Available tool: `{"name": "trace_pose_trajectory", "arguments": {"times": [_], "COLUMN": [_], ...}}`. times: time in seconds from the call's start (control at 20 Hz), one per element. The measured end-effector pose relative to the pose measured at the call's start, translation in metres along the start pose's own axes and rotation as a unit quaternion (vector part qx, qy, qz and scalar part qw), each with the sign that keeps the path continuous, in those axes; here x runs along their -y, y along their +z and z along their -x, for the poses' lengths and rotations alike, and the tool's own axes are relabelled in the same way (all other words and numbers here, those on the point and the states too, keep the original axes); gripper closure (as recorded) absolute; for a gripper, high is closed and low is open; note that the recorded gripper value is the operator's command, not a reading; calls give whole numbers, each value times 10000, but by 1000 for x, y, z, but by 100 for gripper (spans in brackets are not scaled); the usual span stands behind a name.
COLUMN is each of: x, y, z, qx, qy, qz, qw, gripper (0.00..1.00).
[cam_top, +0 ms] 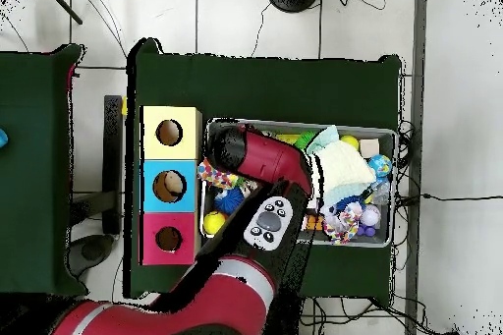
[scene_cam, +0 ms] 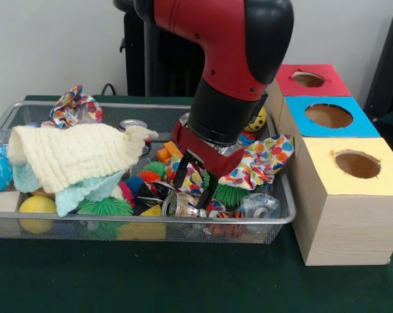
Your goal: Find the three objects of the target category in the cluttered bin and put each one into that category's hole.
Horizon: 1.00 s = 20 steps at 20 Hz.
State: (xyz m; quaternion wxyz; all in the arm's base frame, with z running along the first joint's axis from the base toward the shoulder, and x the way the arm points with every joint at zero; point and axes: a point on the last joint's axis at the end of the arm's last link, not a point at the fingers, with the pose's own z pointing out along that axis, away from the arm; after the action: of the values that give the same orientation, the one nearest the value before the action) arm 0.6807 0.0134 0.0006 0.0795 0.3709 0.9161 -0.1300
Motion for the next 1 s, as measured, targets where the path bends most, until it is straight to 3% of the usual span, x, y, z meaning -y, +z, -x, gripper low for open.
{"name": "trace_pose_trajectory", "arguments": {"times": [0.35, 0.55, 0.75, 0.95, 1.0], "x": [9, 11, 12, 7, 3], "y": [9, 9, 10, 12, 12], "z": [-10, -17, -27, -37, -41], "qx": [142, 52, -188, -504, -643], "qy": [261, 457, 691, 942, 1055], "qz": [133, 243, 363, 553, 647], "qw": [9995, 9986, 9968, 9927, 9902], "gripper": [0, 0, 0, 0, 0]}}
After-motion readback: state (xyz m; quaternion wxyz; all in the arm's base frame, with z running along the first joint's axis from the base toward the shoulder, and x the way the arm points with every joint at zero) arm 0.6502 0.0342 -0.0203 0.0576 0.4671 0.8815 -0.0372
